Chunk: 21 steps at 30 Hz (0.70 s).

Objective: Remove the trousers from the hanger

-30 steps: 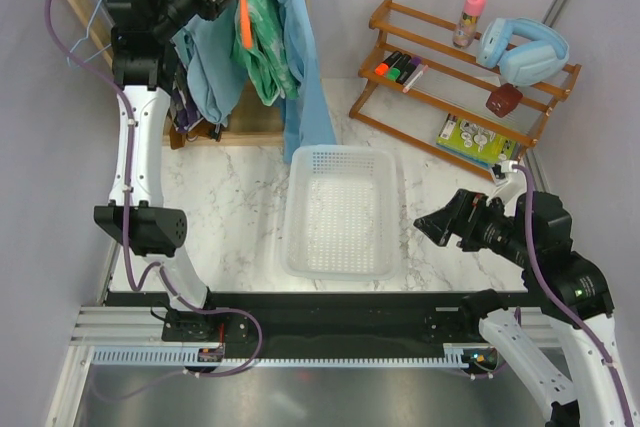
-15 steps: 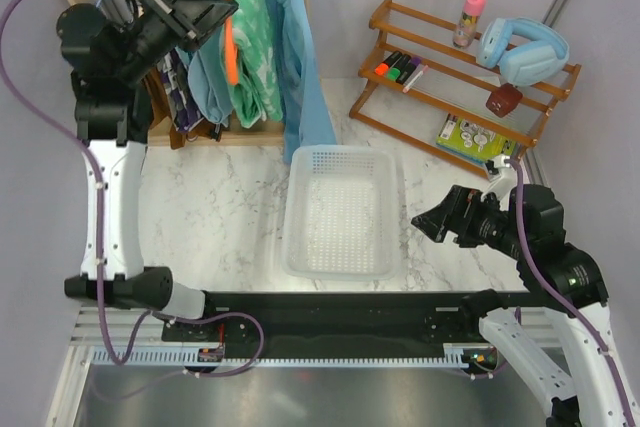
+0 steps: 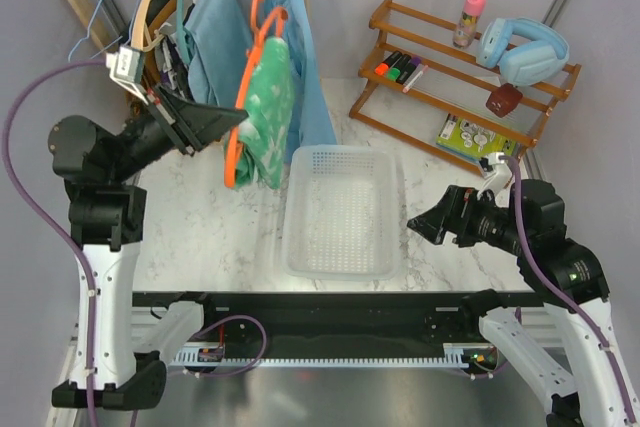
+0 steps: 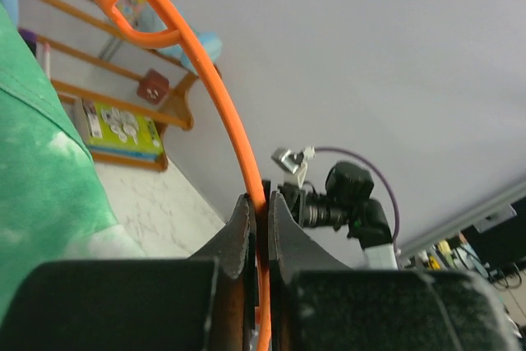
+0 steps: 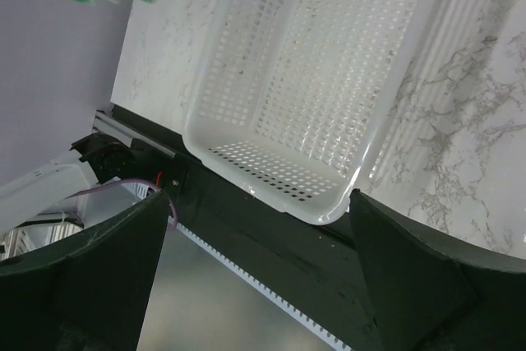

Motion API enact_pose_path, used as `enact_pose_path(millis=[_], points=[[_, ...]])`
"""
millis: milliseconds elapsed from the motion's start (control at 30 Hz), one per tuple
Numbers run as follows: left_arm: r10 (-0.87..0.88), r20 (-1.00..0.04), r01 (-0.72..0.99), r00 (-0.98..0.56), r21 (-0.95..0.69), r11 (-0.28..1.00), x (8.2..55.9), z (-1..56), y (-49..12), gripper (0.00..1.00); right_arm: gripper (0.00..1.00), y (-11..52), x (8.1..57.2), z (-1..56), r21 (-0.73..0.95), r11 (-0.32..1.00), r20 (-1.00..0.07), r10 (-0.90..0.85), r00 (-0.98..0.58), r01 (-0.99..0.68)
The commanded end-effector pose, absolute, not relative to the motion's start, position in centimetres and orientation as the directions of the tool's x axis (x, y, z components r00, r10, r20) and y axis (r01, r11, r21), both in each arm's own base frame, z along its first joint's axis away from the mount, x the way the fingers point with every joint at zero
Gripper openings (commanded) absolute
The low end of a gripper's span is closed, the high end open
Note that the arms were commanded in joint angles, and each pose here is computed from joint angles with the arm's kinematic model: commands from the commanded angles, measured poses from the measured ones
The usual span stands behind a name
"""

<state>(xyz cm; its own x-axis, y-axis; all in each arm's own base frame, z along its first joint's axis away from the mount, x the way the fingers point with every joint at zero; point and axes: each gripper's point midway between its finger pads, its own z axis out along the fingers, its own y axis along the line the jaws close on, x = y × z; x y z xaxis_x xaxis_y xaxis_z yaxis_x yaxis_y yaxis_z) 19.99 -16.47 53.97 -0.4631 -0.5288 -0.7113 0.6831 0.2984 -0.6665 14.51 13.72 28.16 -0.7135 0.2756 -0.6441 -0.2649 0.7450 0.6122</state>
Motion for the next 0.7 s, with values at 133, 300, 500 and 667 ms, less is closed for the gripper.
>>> enact_pose_path(millis=[133,300,500,667], points=[[-0.394,-0.846,0.863,-0.358,-0.461,0.206,10.1,52.0,-18.0,0.02,0.98,16.6,12.9,33.5,0.691,0.581,-0.653,0.247,-0.716,-0.43],[-0.401,-0.82,0.831,-0.408,-0.516,0.208,9.7,49.9,-17.9,0.02,0.98,18.3,12.6,36.6,0.803,0.429,-0.566,0.328,-0.757,-0.414],[-0.418,-0.781,0.796,-0.463,-0.574,0.191,11.6,48.6,-18.2,0.02,0.98,19.2,15.2,38.8,0.848,0.357,-0.52,0.417,-0.746,-0.392],[-0.434,-0.755,0.784,-0.492,-0.601,0.155,13.2,48.1,-19.7,0.02,0.98,20.2,17.4,41.0,0.874,0.289,-0.486,0.472,-0.736,-0.392]])
